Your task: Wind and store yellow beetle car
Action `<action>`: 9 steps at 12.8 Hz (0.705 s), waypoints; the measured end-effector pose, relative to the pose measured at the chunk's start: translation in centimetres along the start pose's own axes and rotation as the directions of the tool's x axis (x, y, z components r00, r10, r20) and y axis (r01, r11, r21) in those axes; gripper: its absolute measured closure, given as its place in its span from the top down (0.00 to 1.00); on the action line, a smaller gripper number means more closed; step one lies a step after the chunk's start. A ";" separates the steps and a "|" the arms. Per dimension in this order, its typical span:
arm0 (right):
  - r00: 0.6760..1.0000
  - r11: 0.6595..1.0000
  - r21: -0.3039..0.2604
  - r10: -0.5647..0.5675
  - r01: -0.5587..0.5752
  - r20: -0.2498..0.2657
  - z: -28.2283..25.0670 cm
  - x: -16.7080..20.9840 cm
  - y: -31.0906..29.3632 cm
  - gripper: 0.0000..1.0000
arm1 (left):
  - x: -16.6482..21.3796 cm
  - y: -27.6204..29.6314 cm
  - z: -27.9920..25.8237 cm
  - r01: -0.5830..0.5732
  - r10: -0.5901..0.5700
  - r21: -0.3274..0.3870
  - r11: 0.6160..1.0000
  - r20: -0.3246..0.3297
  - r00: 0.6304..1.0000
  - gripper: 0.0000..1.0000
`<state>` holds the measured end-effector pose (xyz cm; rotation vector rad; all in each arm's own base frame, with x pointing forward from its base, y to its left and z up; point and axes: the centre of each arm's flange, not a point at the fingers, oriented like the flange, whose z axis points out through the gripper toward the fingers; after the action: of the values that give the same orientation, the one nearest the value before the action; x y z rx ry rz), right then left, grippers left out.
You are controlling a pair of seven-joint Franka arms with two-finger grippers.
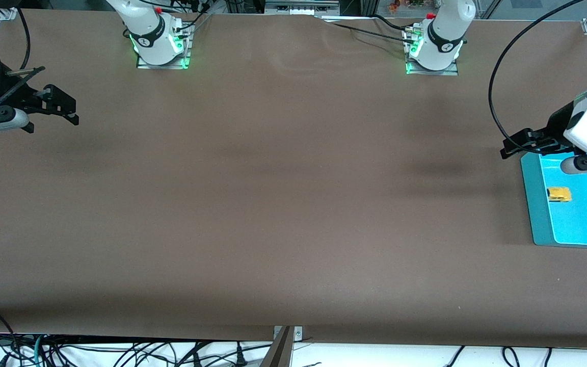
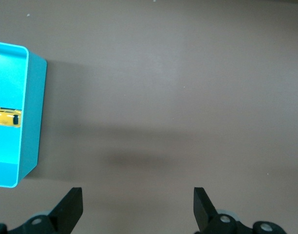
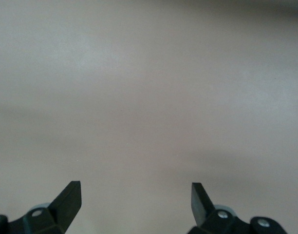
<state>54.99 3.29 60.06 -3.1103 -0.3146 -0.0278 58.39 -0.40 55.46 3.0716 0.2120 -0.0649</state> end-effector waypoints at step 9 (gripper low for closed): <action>1.000 1.000 0.000 0.000 0.000 0.000 0.0 0.0 0.0 1.00 | -0.4 0.5 0.3 -0.010 0.010 0.004 1.000 0.030 1.000 1.00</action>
<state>54.99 3.31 60.06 -3.1103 -0.3154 -0.0276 58.07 -1.00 55.20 3.0728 0.1949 -0.1101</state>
